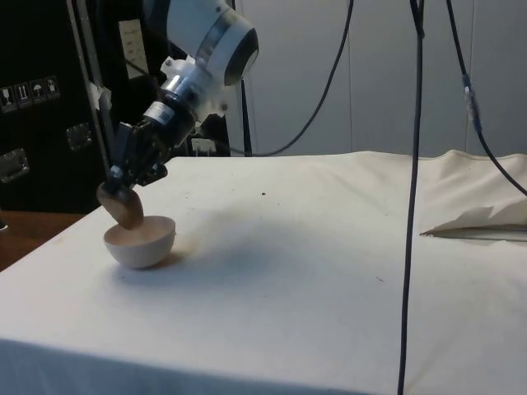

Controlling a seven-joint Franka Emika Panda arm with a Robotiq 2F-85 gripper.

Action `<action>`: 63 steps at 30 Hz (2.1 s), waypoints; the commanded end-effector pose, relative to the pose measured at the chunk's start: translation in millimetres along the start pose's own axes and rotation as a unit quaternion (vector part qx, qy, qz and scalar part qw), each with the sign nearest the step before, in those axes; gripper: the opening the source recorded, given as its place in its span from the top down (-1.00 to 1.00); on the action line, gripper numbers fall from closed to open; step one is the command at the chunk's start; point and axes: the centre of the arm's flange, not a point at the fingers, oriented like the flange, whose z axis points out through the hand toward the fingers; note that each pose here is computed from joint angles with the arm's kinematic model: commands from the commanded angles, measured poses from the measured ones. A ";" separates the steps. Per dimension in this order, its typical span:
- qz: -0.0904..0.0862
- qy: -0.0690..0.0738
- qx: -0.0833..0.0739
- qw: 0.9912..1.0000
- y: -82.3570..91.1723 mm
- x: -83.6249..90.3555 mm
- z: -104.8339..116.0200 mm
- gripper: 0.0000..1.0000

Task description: Pour the coffee beans from the cup into the bowl.

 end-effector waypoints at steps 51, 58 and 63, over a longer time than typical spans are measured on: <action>0.018 0.001 0.106 0.994 22.2 0.1 -16.6 0.93; 0.022 0.000 0.113 0.993 24.7 -2.3 -14.1 0.93; 0.026 0.001 0.123 0.992 27.1 -3.3 -14.4 0.93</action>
